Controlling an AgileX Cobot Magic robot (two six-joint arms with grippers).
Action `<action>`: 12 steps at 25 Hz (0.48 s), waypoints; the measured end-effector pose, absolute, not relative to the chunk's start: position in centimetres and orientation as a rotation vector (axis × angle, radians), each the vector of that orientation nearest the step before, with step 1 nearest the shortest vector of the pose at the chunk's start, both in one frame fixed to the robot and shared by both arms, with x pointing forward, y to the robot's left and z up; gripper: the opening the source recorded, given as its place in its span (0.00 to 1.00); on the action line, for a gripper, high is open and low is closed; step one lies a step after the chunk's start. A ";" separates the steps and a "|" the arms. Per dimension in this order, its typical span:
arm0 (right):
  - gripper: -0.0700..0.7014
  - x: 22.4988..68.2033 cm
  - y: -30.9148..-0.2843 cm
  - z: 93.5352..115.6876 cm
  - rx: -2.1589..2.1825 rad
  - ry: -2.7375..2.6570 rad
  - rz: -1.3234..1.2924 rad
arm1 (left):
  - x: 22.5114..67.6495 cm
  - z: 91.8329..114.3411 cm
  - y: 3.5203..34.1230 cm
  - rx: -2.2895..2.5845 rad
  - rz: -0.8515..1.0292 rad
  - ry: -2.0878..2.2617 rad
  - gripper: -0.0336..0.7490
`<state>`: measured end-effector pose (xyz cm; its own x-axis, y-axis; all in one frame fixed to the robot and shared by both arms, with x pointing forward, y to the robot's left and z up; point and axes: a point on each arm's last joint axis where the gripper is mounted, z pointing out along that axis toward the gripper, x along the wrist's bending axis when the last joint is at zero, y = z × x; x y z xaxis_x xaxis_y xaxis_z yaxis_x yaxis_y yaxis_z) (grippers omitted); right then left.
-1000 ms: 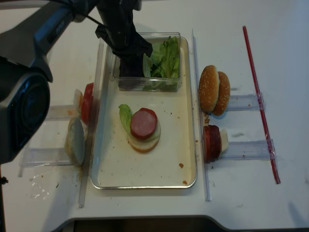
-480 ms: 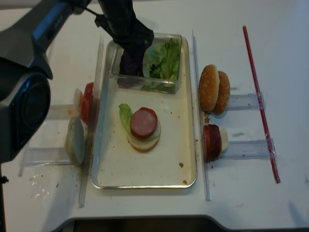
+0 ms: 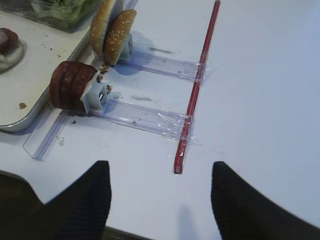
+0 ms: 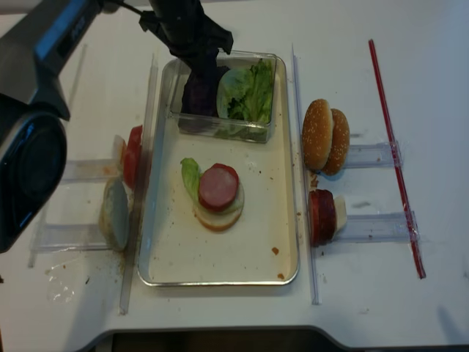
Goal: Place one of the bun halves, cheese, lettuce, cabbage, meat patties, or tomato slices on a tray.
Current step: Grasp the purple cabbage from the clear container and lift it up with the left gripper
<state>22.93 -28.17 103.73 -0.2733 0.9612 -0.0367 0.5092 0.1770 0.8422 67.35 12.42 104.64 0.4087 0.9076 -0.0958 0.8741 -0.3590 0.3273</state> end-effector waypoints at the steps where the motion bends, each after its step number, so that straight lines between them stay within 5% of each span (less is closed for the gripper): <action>1: 0.68 22.9 -28.2 103.7 1.382 1.869 0.991 | 67.2 105.0 12.5 2.337 0.150 1.540 0.06; 12: 0.68 22.9 -28.2 103.7 1.382 1.869 0.991 | 65.3 109.1 12.0 2.281 0.204 1.492 0.06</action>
<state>22.93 -28.17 103.73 -0.2733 0.9612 -0.0367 0.5092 0.1770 0.8422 65.28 11.98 109.15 0.4178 0.9033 -0.0976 0.8440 -0.3462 0.4096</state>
